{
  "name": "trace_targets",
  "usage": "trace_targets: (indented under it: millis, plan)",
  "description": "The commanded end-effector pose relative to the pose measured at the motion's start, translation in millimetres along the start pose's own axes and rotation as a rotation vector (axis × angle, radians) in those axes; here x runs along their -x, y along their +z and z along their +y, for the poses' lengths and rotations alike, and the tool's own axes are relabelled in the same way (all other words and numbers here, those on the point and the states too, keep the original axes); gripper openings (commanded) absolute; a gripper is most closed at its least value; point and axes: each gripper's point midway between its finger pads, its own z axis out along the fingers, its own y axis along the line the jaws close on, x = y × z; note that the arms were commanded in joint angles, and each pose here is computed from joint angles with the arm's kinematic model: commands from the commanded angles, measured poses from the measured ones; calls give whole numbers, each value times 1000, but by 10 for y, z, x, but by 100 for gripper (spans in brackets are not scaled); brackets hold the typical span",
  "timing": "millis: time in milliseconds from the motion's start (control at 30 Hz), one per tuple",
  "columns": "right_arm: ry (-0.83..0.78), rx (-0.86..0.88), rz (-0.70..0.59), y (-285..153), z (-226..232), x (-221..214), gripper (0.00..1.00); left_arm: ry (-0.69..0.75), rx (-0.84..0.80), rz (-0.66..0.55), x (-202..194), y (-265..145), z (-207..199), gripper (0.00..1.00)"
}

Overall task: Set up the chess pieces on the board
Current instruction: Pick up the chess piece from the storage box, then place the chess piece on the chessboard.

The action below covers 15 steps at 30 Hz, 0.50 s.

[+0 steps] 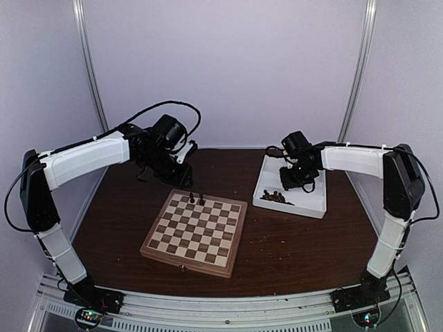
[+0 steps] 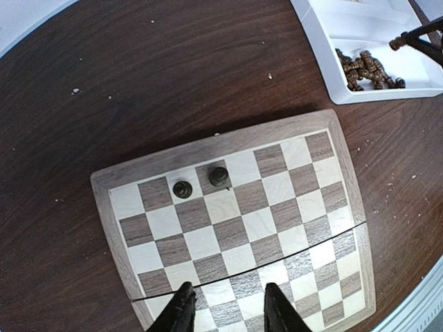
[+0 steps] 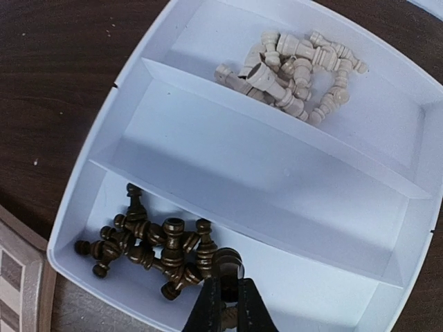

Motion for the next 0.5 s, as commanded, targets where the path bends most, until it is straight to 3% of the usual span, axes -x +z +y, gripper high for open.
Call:
trace_targets:
  millis: [0, 233, 467]
  plan:
    - [-47, 82, -35, -341, 107, 56, 4, -3, -62, -48, 59, -119, -167, 35]
    - [-125, 391, -33, -632, 770, -84, 1, -21, -112, -57, 0, -143, -241, 35]
    - [-228, 485, 23, -887, 1310, -206, 0, -43, -149, -35, 1, -241, -312, 35]
